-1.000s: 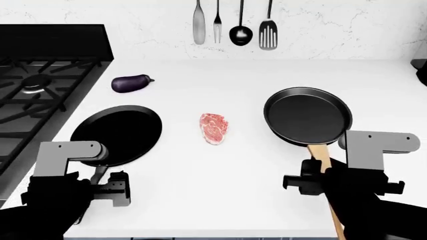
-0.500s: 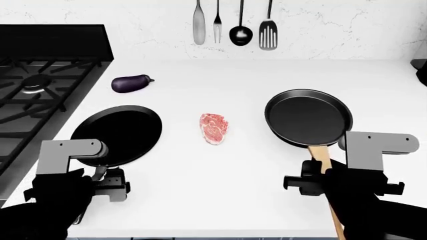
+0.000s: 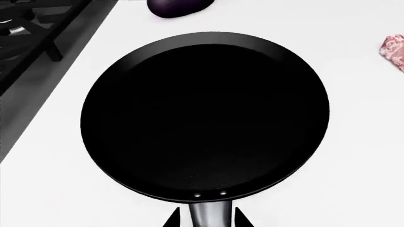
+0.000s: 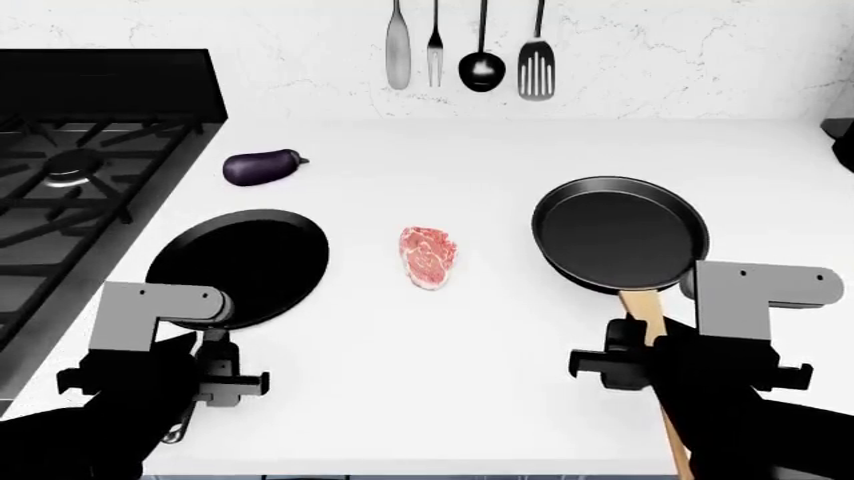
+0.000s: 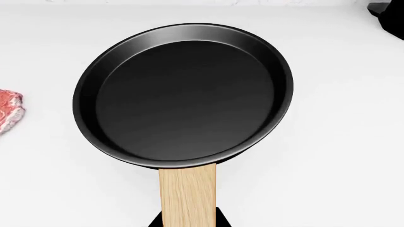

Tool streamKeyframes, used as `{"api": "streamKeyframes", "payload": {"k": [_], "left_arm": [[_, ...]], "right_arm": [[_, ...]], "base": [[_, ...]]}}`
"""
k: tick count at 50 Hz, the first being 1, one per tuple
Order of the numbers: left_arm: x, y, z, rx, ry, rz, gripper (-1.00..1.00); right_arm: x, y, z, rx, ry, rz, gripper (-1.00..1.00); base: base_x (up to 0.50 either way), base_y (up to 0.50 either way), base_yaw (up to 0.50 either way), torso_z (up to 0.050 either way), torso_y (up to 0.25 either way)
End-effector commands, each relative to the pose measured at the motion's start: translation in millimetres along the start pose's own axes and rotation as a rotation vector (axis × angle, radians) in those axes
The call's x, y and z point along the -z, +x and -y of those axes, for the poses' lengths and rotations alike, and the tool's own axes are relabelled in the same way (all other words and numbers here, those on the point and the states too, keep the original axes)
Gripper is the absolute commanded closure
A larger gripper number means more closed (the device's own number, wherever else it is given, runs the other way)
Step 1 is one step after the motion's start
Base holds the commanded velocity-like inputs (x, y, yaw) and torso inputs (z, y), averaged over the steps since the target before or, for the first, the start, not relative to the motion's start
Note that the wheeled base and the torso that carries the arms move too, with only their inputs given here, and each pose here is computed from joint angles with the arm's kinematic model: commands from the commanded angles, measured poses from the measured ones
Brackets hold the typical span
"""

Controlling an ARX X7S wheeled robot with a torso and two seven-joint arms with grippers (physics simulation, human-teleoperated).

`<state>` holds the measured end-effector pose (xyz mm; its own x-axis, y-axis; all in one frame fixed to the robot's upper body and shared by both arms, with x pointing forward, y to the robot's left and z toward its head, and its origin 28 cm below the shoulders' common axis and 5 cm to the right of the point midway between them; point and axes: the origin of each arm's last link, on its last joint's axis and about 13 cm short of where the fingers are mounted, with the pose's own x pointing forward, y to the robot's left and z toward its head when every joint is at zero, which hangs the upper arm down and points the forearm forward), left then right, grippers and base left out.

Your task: Place both pans onto different burners. Then place the eggplant and the lamb chop on different pans.

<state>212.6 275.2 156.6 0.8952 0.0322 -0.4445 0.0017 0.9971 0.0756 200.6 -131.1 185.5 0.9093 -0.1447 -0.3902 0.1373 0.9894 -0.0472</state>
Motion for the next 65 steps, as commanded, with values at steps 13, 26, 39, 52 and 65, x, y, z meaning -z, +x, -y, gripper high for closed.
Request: {"api": "streamKeyframes", "payload": {"k": [13,26,39,52,65], "left_arm": [[-27.0,-18.8,-6.9,-0.056,-0.064,0.149,1.0],[-50.4,-33.4,-6.8,-0.072,-0.047,0.267,1.0],[-65.0,-45.9,-4.9,-0.026,0.029,0.268,1.0],[-66.9,-45.7,-4.8,-0.007,0.043,0.257,1.0],[-63.8,-44.1,-4.5,-0.002,0.042,0.252,1.0]], "right_arm": [[-15.1,-1.1,5.5,0.041,0.02,0.108,1.0],[-16.3,-2.8,6.6,0.048,0.03,0.129,1.0],[-26.2,-11.7,7.7,0.007,0.02,0.224,1.0],[-37.7,-15.4,6.2,-0.013,0.022,0.268,1.0],[-36.3,-14.1,6.5,-0.018,-0.012,0.31,1.0]], "base": [[0.0,0.0,0.0,0.001,0.002],[0.0,0.0,0.0,0.002,0.004],[0.0,0.0,0.0,0.002,0.004],[0.0,0.0,0.0,0.001,0.004],[0.0,0.0,0.0,0.002,0.004]]}}
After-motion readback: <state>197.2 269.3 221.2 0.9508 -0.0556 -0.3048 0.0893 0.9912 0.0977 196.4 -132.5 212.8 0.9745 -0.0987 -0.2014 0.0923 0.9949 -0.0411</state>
